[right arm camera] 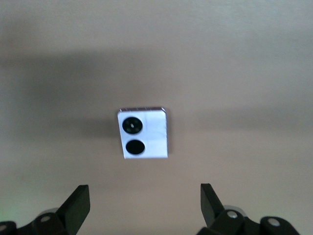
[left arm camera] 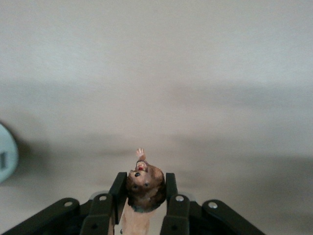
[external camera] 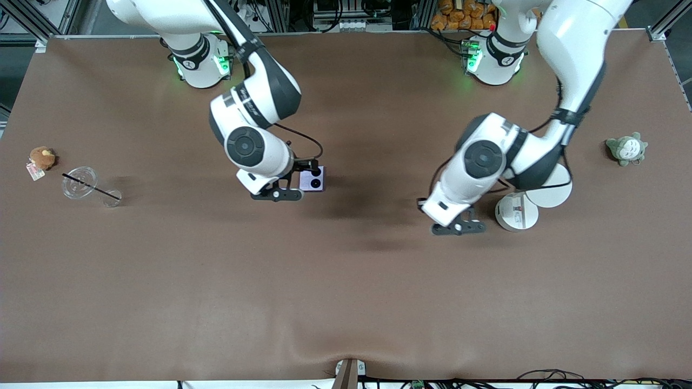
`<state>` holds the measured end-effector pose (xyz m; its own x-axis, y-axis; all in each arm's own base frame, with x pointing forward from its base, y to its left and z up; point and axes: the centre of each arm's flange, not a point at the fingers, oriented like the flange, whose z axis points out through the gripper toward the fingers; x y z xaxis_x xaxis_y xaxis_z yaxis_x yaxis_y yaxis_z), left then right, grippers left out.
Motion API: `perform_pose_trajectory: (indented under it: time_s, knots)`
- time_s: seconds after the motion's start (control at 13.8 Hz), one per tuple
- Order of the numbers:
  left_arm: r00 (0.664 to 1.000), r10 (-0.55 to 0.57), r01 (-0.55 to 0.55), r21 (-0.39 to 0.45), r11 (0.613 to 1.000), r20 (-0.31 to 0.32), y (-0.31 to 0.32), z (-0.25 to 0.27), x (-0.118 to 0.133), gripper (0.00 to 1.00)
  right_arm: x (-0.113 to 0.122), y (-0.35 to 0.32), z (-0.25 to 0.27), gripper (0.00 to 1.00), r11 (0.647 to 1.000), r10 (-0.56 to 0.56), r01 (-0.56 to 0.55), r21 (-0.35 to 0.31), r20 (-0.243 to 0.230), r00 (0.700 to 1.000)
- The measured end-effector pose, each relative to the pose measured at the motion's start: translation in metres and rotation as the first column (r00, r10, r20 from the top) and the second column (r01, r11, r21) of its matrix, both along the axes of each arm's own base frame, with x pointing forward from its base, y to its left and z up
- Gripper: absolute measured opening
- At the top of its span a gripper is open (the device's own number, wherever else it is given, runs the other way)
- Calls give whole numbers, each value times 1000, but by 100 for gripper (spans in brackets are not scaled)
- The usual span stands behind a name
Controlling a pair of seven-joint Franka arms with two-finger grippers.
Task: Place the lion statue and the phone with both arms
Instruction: 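Grasp the phone with the right gripper while the left gripper lowers the lion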
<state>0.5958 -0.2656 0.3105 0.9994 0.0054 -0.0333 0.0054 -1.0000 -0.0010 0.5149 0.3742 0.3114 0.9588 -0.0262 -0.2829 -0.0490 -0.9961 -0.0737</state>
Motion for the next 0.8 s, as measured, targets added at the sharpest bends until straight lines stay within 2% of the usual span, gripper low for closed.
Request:
perform_pose_trajectory:
  time_s: [0.14, 0.29, 0.8]
  knots:
    - [999, -37, 38, 5, 999, -21, 38, -7, 11, 36, -10, 12, -36, 100, 1000, 5, -5, 2, 33, 999]
    - [998, -41, 42, 11, 999, -51, 63, -20, 10, 36, -15, 21, -66, 100, 1000, 10, -10, 1, 54, 999]
    - [994, -39, 41, 17, 999, -102, 98, -44, 2, 36, -27, 28, -105, 100, 999, 37, -36, -32, 33, 999]
